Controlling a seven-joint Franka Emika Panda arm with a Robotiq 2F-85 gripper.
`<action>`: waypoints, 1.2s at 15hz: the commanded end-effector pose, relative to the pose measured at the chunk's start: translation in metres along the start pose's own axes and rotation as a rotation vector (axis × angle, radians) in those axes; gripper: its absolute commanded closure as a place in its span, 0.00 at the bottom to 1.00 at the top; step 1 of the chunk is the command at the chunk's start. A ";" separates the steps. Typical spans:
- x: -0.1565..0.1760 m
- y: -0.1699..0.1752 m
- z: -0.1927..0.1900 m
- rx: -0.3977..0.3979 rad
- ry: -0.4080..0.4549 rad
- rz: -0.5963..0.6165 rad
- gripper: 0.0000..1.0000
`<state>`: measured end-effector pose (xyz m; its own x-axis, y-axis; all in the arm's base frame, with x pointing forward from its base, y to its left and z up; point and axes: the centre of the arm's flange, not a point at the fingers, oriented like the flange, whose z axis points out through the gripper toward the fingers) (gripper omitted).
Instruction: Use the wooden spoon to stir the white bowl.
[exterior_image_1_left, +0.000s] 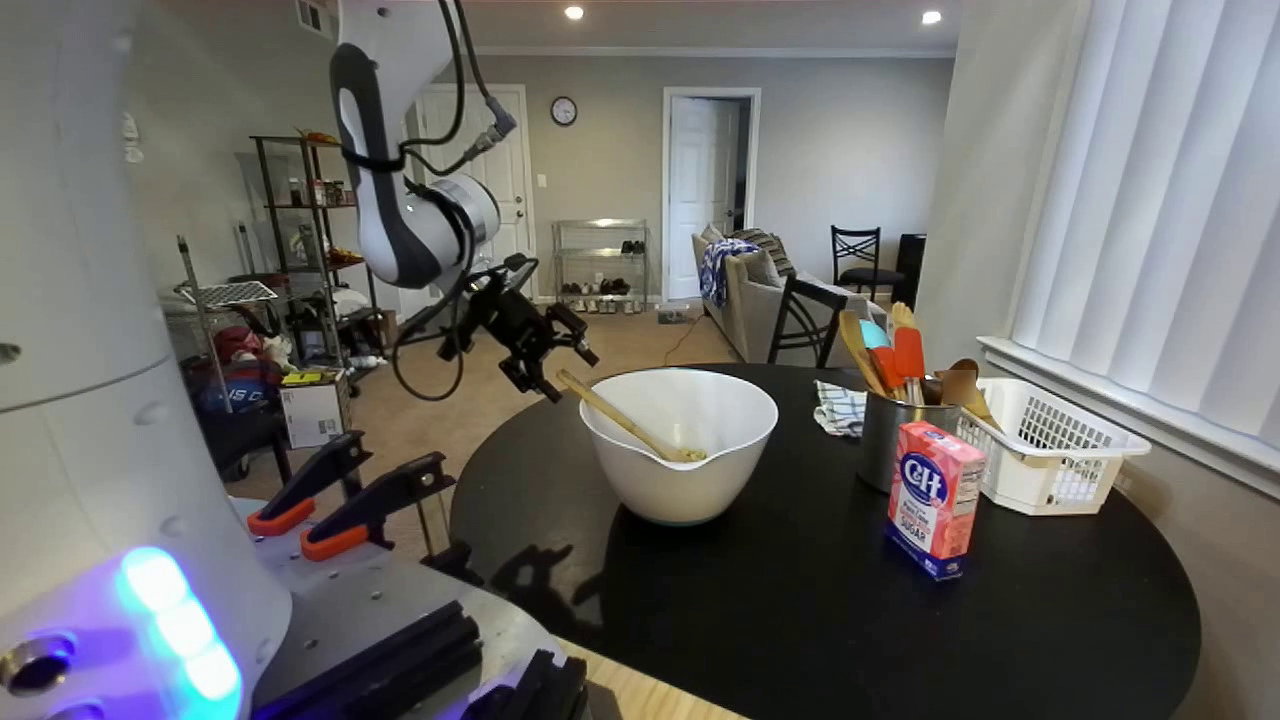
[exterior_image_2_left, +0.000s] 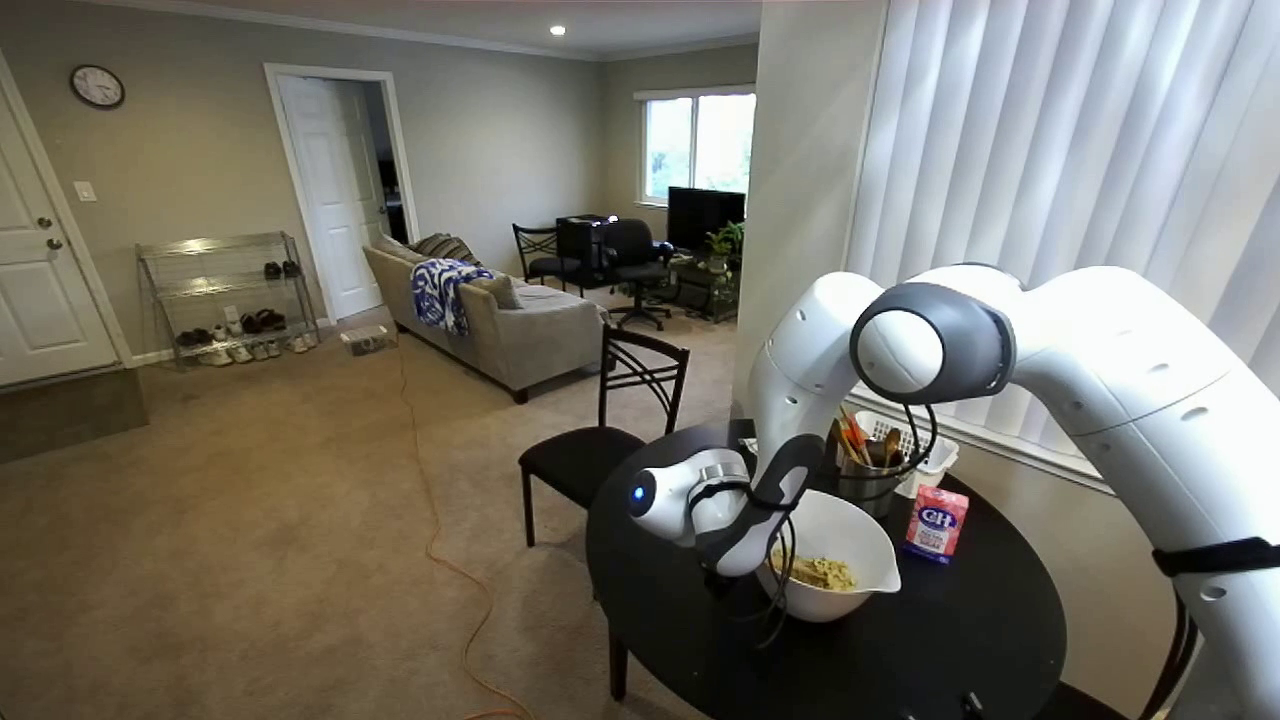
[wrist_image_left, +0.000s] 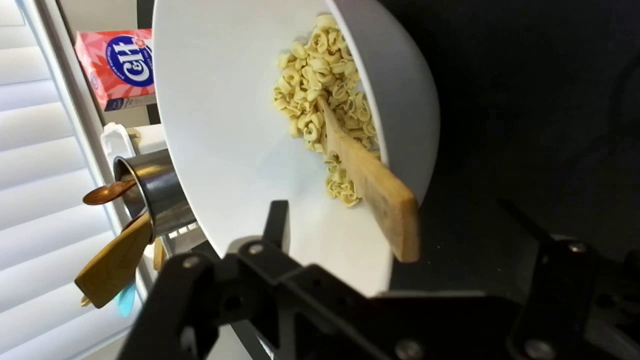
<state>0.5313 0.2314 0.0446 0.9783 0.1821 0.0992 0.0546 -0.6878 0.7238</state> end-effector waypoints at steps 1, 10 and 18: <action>-0.015 0.018 -0.005 0.011 0.033 -0.050 0.00; -0.027 0.023 -0.005 0.004 0.045 -0.090 0.40; -0.028 0.022 -0.005 0.016 0.061 -0.106 0.93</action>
<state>0.5118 0.2215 0.0494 0.9633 0.2598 0.0680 0.1267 -0.6628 0.7380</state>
